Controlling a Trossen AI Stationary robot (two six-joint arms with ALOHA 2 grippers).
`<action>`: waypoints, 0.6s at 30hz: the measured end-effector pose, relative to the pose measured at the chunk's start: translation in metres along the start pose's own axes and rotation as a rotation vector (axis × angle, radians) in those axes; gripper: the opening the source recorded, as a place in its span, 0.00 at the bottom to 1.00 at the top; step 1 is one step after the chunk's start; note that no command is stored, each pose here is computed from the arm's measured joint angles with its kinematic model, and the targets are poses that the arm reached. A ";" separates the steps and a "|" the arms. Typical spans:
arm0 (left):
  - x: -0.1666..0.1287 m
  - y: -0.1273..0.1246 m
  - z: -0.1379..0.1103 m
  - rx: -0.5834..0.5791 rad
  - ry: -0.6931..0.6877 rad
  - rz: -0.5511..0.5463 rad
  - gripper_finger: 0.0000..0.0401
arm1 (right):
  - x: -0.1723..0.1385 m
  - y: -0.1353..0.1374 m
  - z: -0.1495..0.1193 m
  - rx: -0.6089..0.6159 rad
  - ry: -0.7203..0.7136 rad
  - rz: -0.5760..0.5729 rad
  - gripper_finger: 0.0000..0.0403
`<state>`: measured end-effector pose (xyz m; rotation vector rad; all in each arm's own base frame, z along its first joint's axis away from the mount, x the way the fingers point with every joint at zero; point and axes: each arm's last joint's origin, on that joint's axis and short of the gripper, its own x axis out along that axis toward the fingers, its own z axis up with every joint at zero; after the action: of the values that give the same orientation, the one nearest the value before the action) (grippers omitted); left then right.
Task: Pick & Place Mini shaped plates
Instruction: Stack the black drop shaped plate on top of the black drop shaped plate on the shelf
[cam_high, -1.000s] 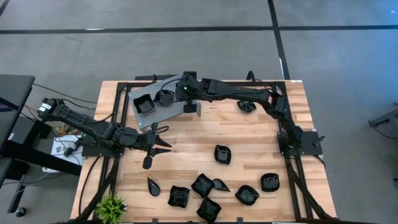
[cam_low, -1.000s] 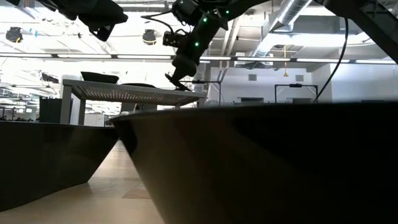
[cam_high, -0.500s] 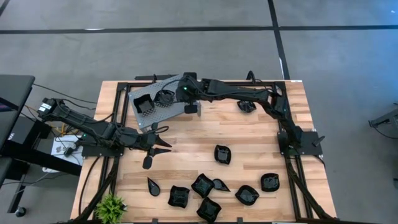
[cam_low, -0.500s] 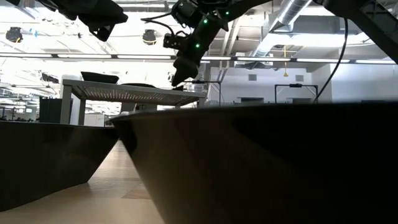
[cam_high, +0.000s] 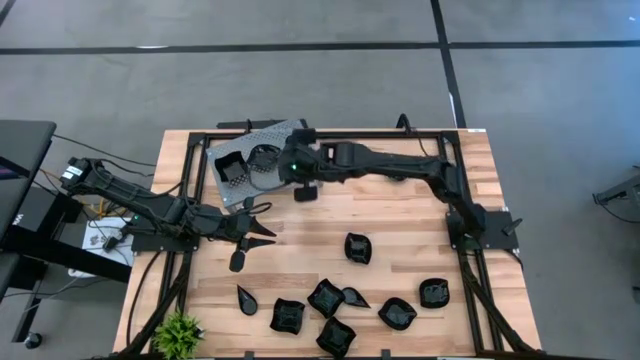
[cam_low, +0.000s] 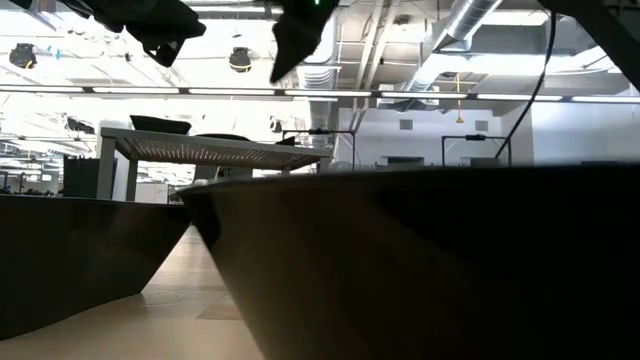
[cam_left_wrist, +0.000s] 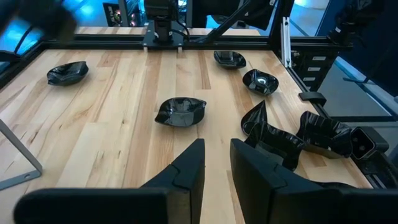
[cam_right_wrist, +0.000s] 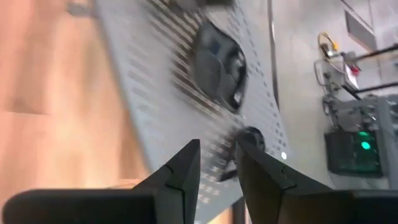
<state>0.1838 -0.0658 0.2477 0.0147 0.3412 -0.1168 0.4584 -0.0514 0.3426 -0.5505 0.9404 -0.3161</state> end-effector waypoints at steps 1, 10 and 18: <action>0.000 0.000 0.000 0.000 0.000 0.000 0.19 | -0.009 0.003 0.004 -0.003 -0.009 0.009 0.24; 0.000 0.000 0.000 -0.052 0.000 0.000 0.19 | -0.085 0.033 0.001 -0.013 0.107 -0.045 0.24; 0.000 0.000 0.000 -0.091 0.002 -0.015 0.19 | -0.113 0.065 -0.020 0.151 0.274 -0.005 0.24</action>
<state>0.1838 -0.0662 0.2477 -0.0780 0.3485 -0.1157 0.3798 0.0502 0.3719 -0.3764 1.1685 -0.4708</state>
